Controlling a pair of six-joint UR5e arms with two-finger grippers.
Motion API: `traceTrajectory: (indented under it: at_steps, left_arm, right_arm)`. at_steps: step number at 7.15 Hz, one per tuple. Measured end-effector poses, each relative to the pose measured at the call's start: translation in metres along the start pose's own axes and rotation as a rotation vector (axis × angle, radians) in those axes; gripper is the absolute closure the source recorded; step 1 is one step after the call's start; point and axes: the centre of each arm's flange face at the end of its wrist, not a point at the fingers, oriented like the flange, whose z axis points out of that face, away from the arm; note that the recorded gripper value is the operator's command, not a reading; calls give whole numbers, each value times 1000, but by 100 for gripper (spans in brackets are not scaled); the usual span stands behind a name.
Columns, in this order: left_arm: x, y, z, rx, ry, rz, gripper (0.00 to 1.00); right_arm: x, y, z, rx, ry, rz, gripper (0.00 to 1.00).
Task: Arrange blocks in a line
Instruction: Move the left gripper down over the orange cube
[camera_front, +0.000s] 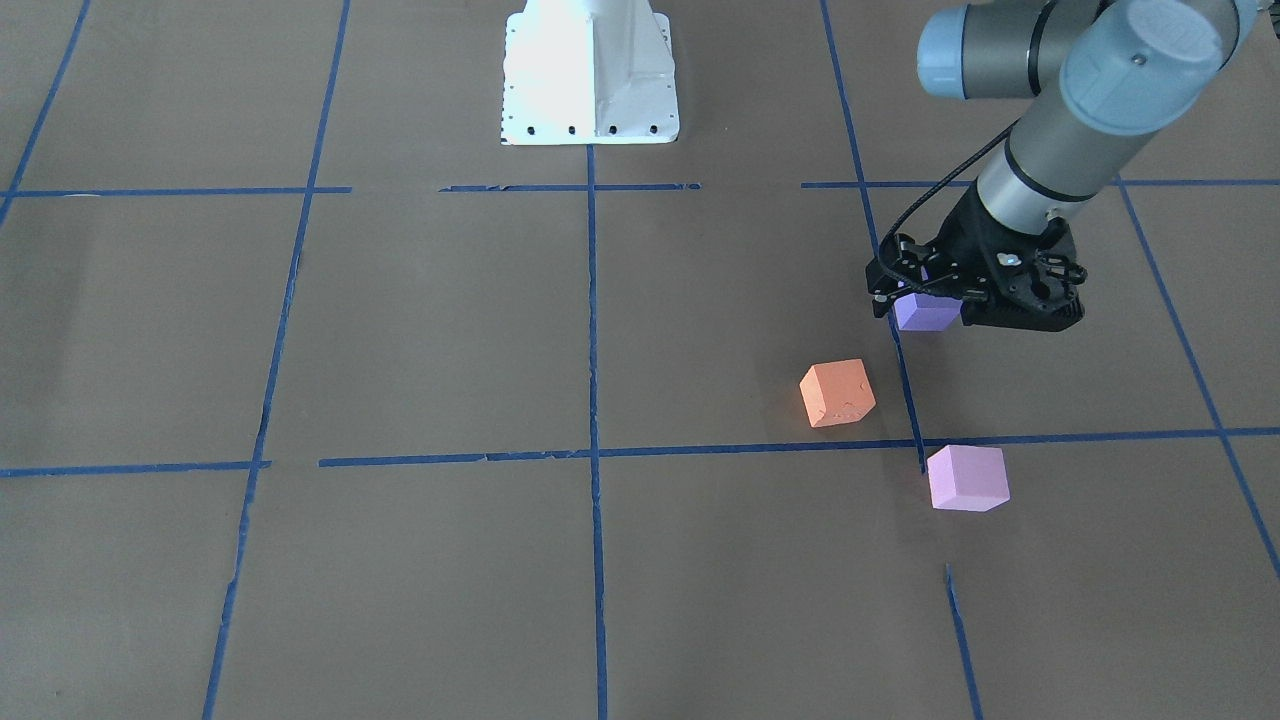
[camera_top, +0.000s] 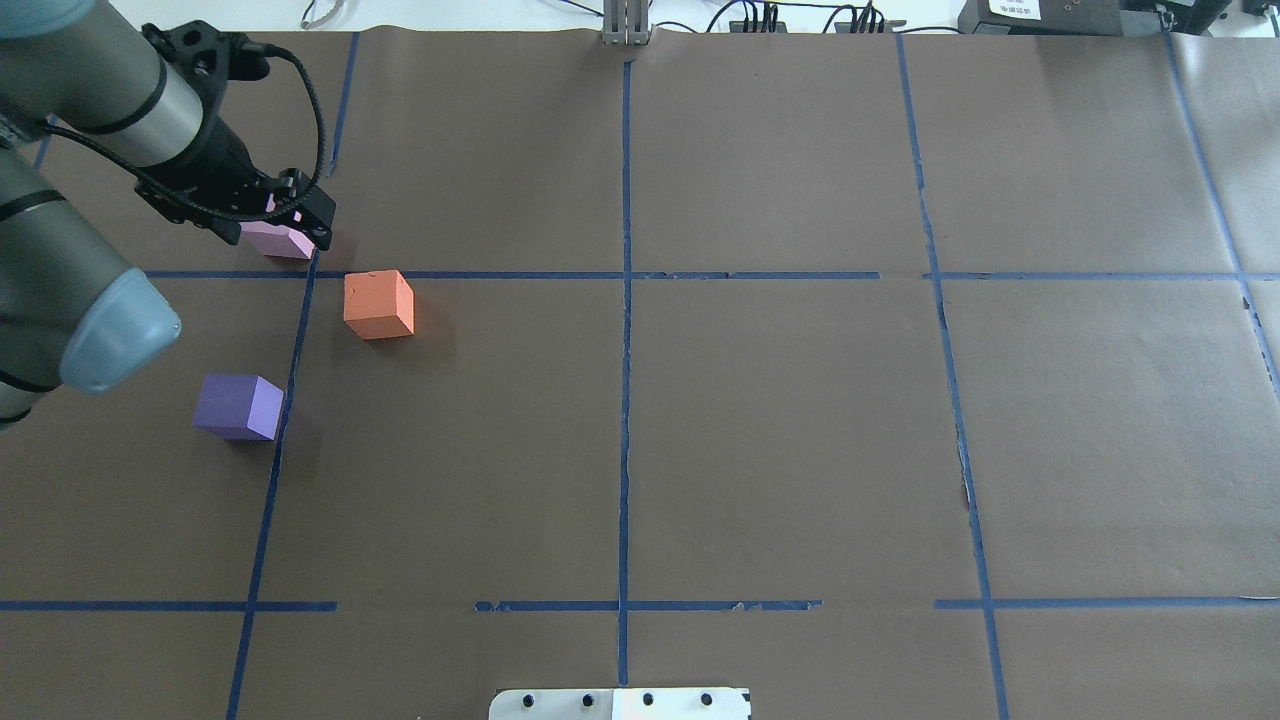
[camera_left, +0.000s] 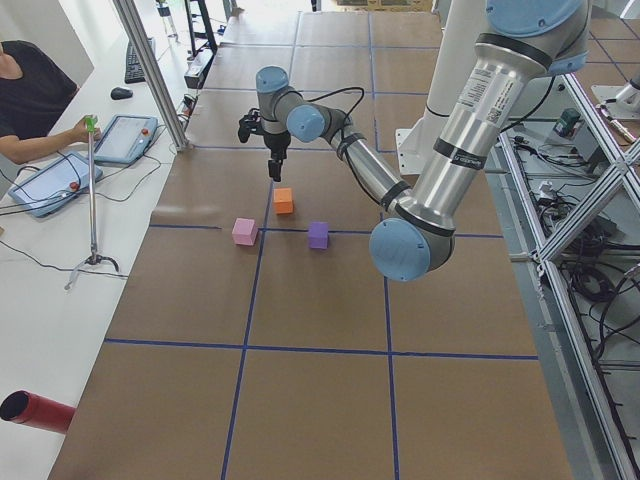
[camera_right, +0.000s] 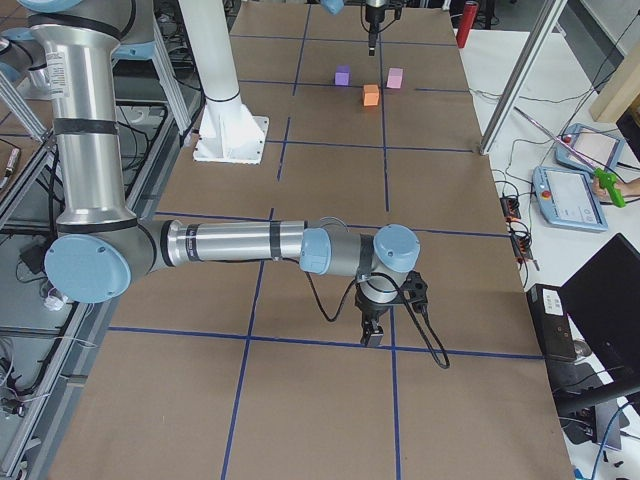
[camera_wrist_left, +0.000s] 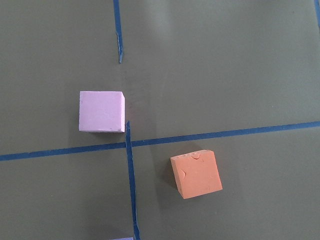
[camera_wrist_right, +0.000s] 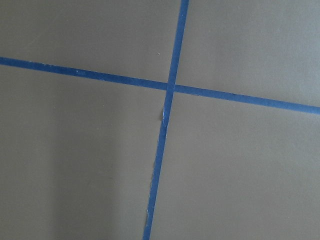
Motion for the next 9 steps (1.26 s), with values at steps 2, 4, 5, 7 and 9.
traceTrajectory:
  at_steps: [2, 4, 5, 7, 9]
  left_arm:
    - [10, 2, 48, -19, 1, -23, 0]
    - [14, 7, 83, -41, 6, -43, 0]
    - [17, 10, 94, -53, 3, -52, 0]
    - [16, 10, 111, -63, 1, -99, 0]
    - [11, 7, 123, -59, 9, -133, 0]
  right_arm:
    - [0, 0, 0, 0, 0, 0, 0]
    - [0, 0, 0, 0, 0, 0, 0]
    - [0, 0, 0, 0, 0, 0, 0]
    - [0, 0, 0, 0, 0, 0, 0]
    - [0, 0, 0, 0, 0, 0, 0]
